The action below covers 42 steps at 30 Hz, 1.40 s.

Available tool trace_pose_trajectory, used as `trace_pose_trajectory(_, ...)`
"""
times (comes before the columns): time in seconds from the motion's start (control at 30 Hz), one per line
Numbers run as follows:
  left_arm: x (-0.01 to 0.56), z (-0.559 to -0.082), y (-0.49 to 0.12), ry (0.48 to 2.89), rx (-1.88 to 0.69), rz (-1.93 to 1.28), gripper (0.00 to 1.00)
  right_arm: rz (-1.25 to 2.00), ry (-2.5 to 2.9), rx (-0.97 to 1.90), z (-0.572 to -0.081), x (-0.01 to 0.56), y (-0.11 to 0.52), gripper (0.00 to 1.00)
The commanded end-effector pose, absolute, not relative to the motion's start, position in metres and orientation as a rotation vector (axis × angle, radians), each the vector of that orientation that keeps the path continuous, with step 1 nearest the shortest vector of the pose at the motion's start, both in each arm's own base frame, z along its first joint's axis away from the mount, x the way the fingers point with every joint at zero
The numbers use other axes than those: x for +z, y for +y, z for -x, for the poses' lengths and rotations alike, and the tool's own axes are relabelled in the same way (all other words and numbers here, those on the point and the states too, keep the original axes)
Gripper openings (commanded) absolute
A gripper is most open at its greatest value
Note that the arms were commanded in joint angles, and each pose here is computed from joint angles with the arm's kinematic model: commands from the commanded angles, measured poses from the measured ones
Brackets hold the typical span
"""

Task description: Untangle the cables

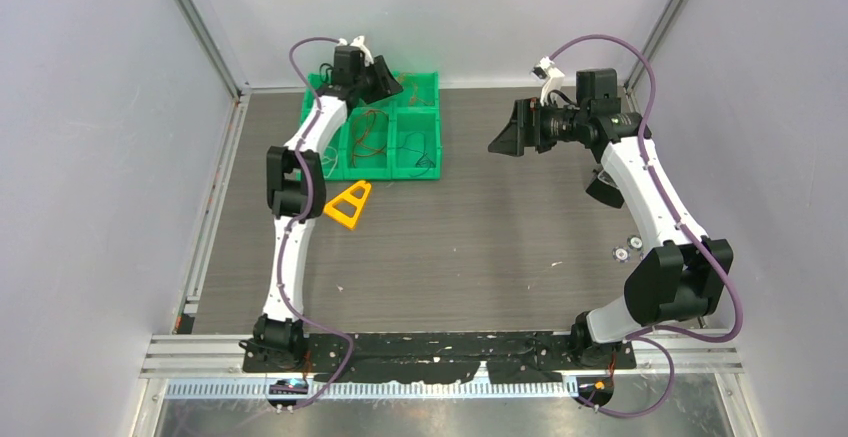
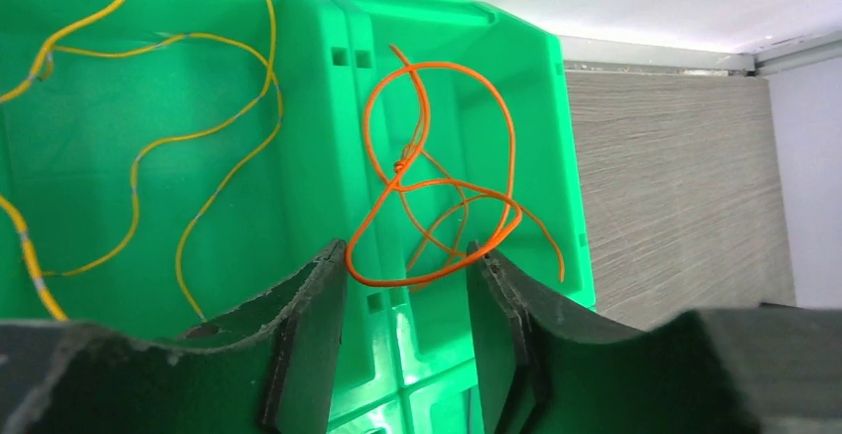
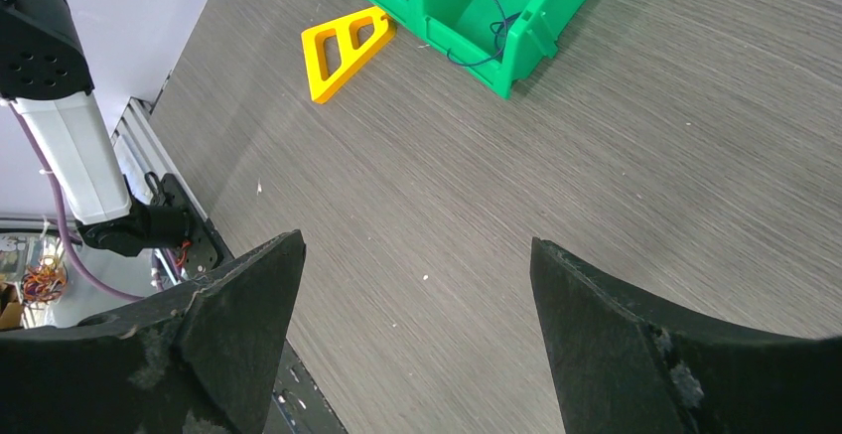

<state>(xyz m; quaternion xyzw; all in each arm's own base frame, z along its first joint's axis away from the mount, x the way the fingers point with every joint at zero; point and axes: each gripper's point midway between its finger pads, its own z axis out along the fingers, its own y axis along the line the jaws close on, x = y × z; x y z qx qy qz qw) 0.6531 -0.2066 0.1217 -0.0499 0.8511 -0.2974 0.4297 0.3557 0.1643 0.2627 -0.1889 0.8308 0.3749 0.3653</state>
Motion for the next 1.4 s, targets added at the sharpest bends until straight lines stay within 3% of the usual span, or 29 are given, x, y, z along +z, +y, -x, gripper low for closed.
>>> trace_pose_trajectory(0.0,0.179,-0.653,-0.219,1.991,-0.790,0.057,0.51,0.508,2.083,0.926,-0.360,0.282,0.162,0.90)
trace_pose_trajectory(0.17,0.196,-0.645,-0.211,1.977,-0.715,0.004,0.64,0.498,2.081,0.933,-0.362,0.281,0.162,0.90)
trace_pose_trajectory(0.5,0.206,-0.655,-0.191,1.938,-0.528,-0.068,0.65,0.492,2.081,0.941,-0.362,0.280,0.163,0.90)
trace_pose_trajectory(0.8,0.176,-0.663,-0.202,1.987,-0.592,-0.061,0.68,0.485,2.082,0.934,-0.361,0.281,0.162,0.90)
trace_pose_trajectory(1.07,0.168,-0.661,-0.209,2.015,-0.656,-0.015,0.61,0.476,2.089,0.928,-0.361,0.279,0.161,0.90)
trace_pose_trajectory(1.17,0.169,-0.659,-0.215,2.002,-0.683,-0.017,0.45,0.475,2.090,0.927,-0.360,0.279,0.161,0.90)
trace_pose_trajectory(1.27,0.175,-0.658,-0.228,1.976,-0.708,-0.049,0.18,0.472,2.095,0.927,-0.358,0.277,0.160,0.90)
trace_pose_trajectory(1.37,0.180,-0.656,-0.242,1.947,-0.716,-0.098,0.04,0.474,2.096,0.928,-0.357,0.276,0.160,0.90)
